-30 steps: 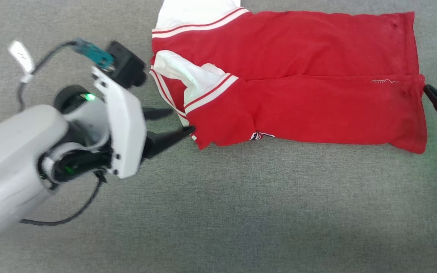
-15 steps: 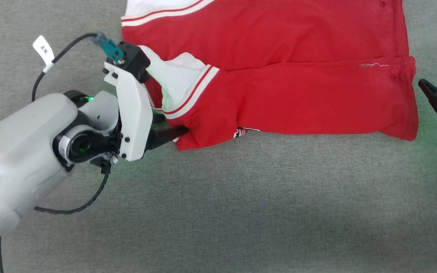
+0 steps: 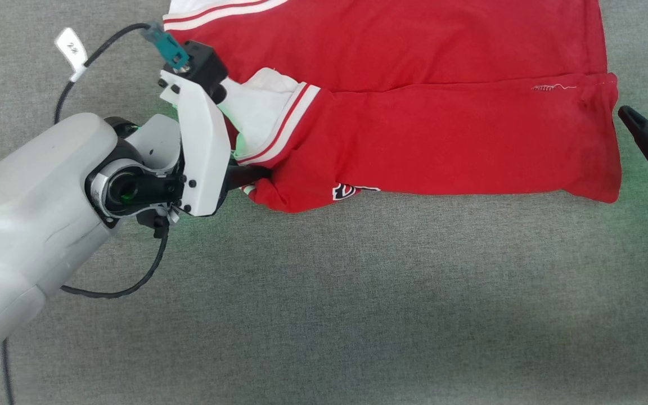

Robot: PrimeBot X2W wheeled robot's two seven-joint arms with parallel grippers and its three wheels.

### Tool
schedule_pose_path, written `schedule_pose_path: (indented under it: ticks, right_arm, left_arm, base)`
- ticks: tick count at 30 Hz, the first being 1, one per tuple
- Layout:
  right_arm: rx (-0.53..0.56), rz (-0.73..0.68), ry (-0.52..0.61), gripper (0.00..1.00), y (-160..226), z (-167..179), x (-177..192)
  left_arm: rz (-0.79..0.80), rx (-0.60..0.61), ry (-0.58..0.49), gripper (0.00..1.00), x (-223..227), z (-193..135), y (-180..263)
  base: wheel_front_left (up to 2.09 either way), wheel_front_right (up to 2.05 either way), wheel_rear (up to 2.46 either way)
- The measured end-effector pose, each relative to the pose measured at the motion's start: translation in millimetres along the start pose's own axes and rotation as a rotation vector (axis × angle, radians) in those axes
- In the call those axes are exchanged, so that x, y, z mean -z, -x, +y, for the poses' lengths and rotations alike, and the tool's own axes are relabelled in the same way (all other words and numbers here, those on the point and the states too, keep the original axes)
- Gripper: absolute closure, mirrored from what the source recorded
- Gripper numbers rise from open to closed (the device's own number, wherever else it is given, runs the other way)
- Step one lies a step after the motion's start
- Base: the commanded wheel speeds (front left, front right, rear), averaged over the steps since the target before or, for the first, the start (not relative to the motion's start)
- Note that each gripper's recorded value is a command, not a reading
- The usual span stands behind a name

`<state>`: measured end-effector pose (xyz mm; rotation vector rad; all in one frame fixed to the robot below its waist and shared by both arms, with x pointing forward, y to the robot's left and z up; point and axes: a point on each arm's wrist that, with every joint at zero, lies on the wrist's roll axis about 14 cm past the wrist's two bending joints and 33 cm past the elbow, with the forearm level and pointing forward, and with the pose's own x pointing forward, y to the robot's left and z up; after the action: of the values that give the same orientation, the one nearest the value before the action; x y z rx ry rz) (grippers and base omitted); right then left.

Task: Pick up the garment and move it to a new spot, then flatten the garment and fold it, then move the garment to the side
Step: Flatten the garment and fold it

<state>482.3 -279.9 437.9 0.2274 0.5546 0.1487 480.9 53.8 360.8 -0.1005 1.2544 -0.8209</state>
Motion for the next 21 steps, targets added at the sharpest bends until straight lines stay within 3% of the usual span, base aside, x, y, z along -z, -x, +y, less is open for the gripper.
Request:
schedule_pose_path:
  ticks: [6, 12, 21]
  right_arm:
    - [-0.020, 0.058, 0.082, 0.00, 1.1, 6.8, 3.8]
    - [-0.032, 0.315, 0.176, 0.00, 12.0, 6.4, 43.3]
    - [-0.044, 0.503, 0.186, 0.00, 8.4, 8.3, 68.2]
  left_arm:
    - [-0.020, 0.019, 0.003, 1.00, -1.4, -1.6, -0.8]
    - [-0.040, 0.022, -0.018, 1.00, -2.1, -2.5, -0.3]
    - [-0.069, 0.035, -0.052, 1.00, -5.6, -5.6, -4.6]
  base:
    - [0.00, 0.00, 0.00]
    - [0.00, 0.00, 0.00]
    - [0.00, 0.00, 0.00]
